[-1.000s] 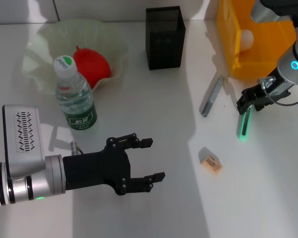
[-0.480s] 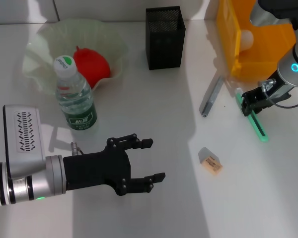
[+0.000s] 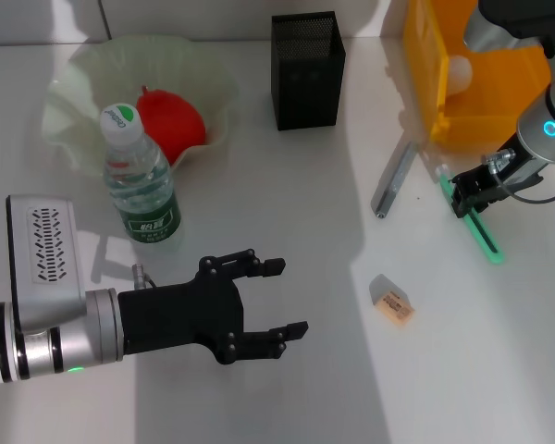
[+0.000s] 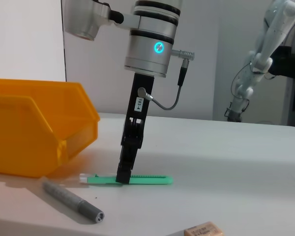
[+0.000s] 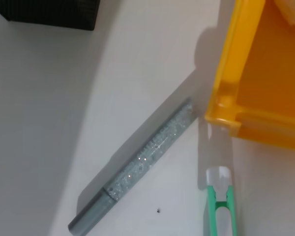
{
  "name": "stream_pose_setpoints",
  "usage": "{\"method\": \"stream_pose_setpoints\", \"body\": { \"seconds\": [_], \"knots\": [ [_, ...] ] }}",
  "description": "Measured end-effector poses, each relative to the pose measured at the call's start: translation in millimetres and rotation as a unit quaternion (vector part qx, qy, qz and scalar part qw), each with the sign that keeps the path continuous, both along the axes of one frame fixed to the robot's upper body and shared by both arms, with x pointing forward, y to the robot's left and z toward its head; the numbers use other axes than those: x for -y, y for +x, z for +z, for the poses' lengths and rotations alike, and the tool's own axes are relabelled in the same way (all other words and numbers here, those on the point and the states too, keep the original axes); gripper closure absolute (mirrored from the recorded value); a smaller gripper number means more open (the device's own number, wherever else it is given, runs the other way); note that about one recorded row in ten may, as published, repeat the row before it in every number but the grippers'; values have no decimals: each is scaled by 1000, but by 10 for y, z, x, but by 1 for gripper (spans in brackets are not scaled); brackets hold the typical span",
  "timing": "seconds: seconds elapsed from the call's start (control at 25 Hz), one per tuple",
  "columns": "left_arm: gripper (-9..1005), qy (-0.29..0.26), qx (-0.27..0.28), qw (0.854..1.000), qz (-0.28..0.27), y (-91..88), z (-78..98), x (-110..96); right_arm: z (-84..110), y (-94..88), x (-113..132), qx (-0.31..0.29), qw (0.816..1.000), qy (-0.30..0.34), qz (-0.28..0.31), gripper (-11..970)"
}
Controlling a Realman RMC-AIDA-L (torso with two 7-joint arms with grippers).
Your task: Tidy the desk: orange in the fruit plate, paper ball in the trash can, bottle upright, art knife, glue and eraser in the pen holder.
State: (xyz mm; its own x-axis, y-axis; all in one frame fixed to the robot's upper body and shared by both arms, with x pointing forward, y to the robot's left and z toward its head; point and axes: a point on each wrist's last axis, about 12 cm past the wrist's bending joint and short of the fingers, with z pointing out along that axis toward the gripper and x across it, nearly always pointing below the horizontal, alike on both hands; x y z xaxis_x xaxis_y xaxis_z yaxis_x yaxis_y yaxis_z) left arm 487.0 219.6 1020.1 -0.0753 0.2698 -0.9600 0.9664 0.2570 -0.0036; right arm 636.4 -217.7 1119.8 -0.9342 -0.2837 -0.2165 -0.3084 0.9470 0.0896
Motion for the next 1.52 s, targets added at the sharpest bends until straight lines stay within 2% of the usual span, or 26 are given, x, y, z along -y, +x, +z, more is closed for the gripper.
{"method": "stream_pose_setpoints", "body": {
  "seconds": [0.16, 0.28, 0.52, 0.6, 0.64, 0.72, 0.8, 0.84, 0.96, 1.0, 1.04, 1.12, 1.16, 1.2, 1.24, 1.36, 1.52],
  "knots": [
    [196, 0, 0, 1000, 0, -3, -2, -2, 37, -3, 6, 4, 1000, 3, 4, 786],
    [196, 0, -1, 1000, 1, -4, -3, -3, 138, -24, 22, 11, 1000, 12, 15, 786],
    [196, -3, 0, 1000, 3, 2, 5, -2, 398, -130, 41, 35, 995, 76, 58, 787],
    [196, -5, 1, 1000, 5, 6, 9, -3, 555, -188, 109, 64, 991, 98, 71, 787],
    [196, -5, 1, 1000, 6, 9, 11, -4, 555, -188, 109, 64, 991, 98, 71, 787],
    [196, -6, 2, 1000, 7, 13, 15, -6, 674, -219, 160, 95, 987, 108, 75, 787],
    [196, -7, 2, 1000, 7, 15, 16, -6, 888, -265, 217, 154, 976, 132, 84, 786],
    [196, -7, 2, 1000, 7, 15, 16, -6, 888, -265, 217, 154, 976, 132, 84, 786],
    [196, -7, 2, 1000, 8, 16, 15, -7, 1103, -281, 284, 228, 956, 161, 92, 786],
    [196, -7, 2, 1000, 9, 17, 16, -8, 1214, -284, 320, 280, 936, 187, 104, 786],
    [196, -8, 2, 1000, 10, 19, 17, -9, 1214, -284, 320, 280, 936, 187, 104, 786],
    [196, -12, 2, 1000, 13, 27, 25, -6, 1295, -270, 331, 339, 907, 216, 122, 786],
    [196, -14, 3, 1000, 15, 30, 31, -6, 1301, -264, 330, 359, 895, 230, 129, 786],
    [196, -18, 3, 1000, 17, 29, 35, -5, 1304, -244, 321, 408, 862, 264, 144, 786],
    [196, -21, 3, 1000, 17, 27, 39, -5, 1304, -244, 321, 408, 862, 264, 144, 786],
    [196, -23, 2, 1000, 17, 18, 41, -7, 1246, -214, 314, 453, 825, 296, 161, 787],
    [196, -30, 1, 999, 15, -1, 48, -10, 1071, -174, 332, 495, 793, 311, 175, 787]
  ]
}}
